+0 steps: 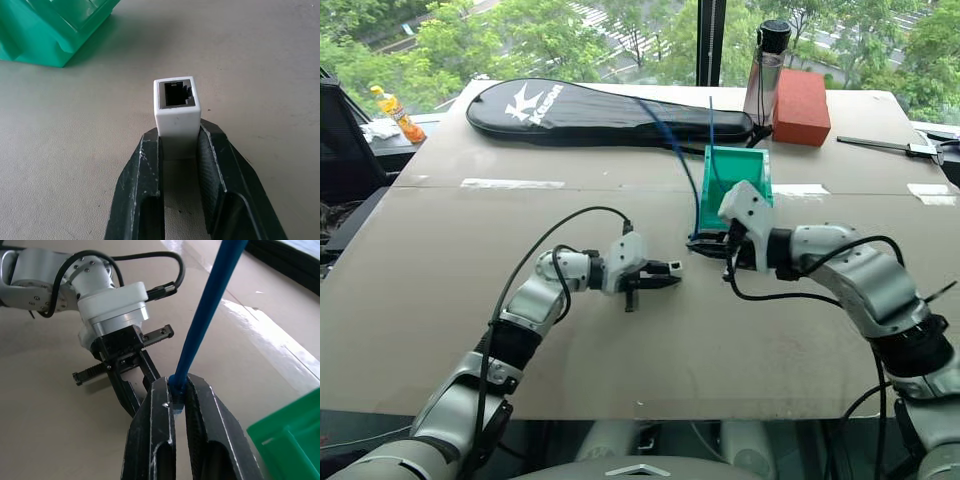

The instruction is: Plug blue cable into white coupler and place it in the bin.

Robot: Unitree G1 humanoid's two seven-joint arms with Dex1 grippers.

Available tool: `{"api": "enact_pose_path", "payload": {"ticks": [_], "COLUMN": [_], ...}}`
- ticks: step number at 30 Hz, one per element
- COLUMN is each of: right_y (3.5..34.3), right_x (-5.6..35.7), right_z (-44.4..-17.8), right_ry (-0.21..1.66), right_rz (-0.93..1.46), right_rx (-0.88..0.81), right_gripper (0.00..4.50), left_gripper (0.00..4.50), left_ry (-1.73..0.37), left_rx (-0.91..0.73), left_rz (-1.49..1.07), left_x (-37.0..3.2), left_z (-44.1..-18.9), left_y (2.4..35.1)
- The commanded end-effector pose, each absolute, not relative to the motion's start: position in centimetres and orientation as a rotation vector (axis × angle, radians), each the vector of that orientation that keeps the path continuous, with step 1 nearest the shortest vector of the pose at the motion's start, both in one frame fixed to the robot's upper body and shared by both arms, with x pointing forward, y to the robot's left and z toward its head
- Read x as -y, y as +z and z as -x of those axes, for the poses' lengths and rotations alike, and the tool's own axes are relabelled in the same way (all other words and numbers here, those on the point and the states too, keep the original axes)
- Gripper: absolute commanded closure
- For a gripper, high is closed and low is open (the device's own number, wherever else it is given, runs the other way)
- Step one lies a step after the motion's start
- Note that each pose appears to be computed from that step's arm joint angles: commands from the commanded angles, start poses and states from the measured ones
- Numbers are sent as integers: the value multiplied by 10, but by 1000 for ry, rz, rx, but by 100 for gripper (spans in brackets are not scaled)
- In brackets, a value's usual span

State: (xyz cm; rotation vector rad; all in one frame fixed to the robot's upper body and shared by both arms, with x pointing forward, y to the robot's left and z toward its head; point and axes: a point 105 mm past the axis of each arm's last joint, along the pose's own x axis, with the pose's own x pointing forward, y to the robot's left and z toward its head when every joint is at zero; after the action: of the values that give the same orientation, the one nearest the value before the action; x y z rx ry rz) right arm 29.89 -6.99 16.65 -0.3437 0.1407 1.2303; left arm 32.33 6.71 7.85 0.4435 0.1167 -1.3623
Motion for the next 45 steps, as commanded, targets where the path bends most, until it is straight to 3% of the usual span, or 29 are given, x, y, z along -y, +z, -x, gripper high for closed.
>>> {"api": "enact_pose_path", "payload": {"ticks": [1, 21, 39, 45], "right_y": [168, 125, 114, 87], "right_x": [58, 58, 52, 54], "right_z": [-303, -312, -325, -316], "right_ry": [1298, 1424, 1569, 1616], "right_rz": [423, 598, 700, 728], "right_rx": [-100, -211, -347, -434], "right_gripper": [450, 450, 450, 450], "left_gripper": [419, 419, 419, 419], "left_ry": [-1373, -1373, -1364, -1357], "left_rx": [-119, -109, -97, -95], "left_rz": [-475, -463, -460, -454], "left_x": [-68, -68, -65, -64], "left_z": [-322, -320, -320, -321], "left_y": [75, 77, 75, 74]}}
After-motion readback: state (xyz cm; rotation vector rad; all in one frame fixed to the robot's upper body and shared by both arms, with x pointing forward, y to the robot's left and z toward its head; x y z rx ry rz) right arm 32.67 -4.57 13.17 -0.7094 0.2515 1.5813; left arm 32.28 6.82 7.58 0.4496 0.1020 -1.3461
